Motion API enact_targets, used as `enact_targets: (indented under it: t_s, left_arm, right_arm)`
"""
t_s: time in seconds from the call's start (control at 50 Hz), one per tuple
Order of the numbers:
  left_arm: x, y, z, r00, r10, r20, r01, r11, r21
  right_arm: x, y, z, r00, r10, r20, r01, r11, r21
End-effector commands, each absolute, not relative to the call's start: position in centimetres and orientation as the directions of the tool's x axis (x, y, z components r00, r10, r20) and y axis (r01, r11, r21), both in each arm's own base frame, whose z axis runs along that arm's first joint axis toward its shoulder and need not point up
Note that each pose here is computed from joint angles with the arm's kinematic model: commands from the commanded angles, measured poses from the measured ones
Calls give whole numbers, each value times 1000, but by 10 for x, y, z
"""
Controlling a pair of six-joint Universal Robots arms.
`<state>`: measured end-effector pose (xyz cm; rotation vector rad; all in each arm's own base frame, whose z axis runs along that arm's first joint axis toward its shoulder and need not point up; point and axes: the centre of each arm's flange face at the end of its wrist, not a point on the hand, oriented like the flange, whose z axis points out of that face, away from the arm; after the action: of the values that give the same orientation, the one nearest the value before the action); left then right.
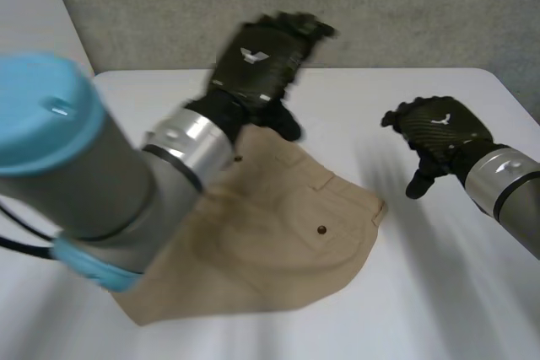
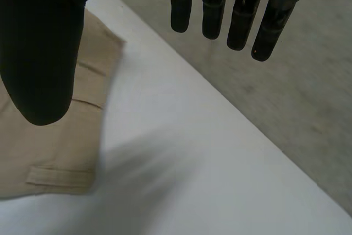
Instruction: Fold the shorts.
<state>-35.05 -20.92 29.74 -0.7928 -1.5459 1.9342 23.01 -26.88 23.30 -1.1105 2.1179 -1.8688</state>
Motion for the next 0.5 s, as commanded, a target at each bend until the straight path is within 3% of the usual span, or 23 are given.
enact_targets:
  t_s: [0.02,0.06,0.2,0.26,0.32,0.5]
  left_arm:
    - [-295,-188,289,-808,581,-98,111,-12,-994]
    - [-285,-180,281,-821,561,-105,160,49,-986]
    - [-253,-150,240,-856,495,-150,314,266,-911]
    - [-246,-142,230,-862,479,-166,339,299,-892]
    - [-240,-134,214,-864,465,-192,372,334,-866]
    - [-237,-133,196,-869,448,-212,389,354,-851]
  right_arm:
    - [237,-253,220,-562,-667,489,-561,-127,-818]
    - [238,-249,214,-487,-674,556,-621,-181,-763]
    - [241,-259,191,-370,-687,625,-692,-244,-679]
    - [244,-270,177,-339,-699,629,-704,-255,-663]
    - [246,-273,169,-328,-719,612,-696,-254,-672]
    - [254,-283,144,-298,-773,560,-661,-256,-705]
